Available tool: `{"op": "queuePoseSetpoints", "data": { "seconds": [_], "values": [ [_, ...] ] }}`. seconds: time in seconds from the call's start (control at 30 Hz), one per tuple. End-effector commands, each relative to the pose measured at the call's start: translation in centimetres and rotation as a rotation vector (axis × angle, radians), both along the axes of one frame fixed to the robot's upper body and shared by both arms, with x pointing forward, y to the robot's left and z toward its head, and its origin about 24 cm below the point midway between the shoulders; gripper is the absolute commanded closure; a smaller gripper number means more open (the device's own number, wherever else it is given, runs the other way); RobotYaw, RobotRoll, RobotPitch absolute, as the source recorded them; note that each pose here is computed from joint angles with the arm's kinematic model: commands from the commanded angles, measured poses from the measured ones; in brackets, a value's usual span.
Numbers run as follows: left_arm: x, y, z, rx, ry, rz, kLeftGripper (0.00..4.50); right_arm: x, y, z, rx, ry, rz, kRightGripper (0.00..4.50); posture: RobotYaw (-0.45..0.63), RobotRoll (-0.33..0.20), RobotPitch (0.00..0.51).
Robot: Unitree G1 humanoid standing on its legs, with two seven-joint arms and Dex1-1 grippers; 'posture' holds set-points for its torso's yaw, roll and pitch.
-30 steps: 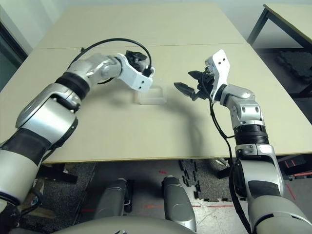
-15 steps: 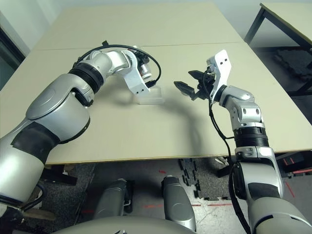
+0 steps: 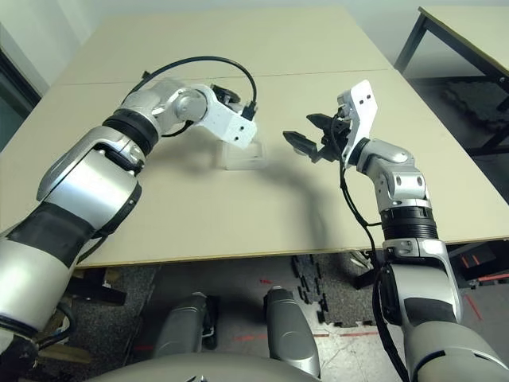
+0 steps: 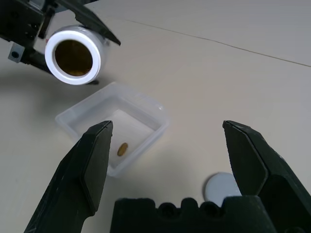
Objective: Pour the medicine from the bottle into the box.
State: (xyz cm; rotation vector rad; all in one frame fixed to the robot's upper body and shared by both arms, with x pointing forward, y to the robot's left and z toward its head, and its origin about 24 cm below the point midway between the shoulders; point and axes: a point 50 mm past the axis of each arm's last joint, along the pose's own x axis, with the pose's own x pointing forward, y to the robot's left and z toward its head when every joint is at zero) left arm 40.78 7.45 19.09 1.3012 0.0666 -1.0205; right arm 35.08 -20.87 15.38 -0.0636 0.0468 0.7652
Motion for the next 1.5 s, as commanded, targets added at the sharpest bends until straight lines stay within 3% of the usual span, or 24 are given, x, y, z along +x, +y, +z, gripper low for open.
{"op": "queuePoseSetpoints", "data": {
  "seconds": [0.03, 0.33, 0.43, 0.67, 1.0, 1.47, 1.5],
  "values": [
    [0.1, 1.3, 0.1, -0.172, 0.101, 0.055, 1.81, 0.3, 0.7, 0.3, -0.001, -0.001, 0.045, 0.0, -0.11, 0.0, 0.076],
    [0.3, 5.1, -1.1, -0.505, 0.199, 0.238, 1.81, 0.7, 1.9, 0.5, -0.014, 0.007, 0.106, 0.0, -0.09, 0.0, 0.098],
    [0.4, 6.6, -1.3, -0.6, 0.158, 0.299, 1.81, 0.6, 2.0, 0.4, -0.015, 0.006, 0.11, 0.0, -0.09, 0.0, 0.108],
    [-0.1, 10.1, -3.1, -0.964, 0.104, 0.449, 1.81, 0.1, 1.8, 0.0, 0.015, -0.004, 0.066, 0.0, -0.1, 0.0, 0.131],
    [-2.2, 12.0, -7.9, -1.136, 0.103, 0.552, 1.81, -0.6, 1.4, -0.1, 0.004, 0.014, 0.063, 0.0, -0.12, 0.0, 0.147],
    [-2.9, 12.1, -9.9, -1.268, 0.2, 0.59, 1.81, -0.6, 1.7, 0.2, 0.011, 0.015, 0.061, 0.0, -0.14, 0.0, 0.142],
    [-3.0, 12.1, -9.9, -1.268, 0.202, 0.588, 1.46, -0.6, 1.7, 0.2, 0.011, 0.015, 0.06, 0.0, -0.14, 0.0, 0.141]
  ]
}}
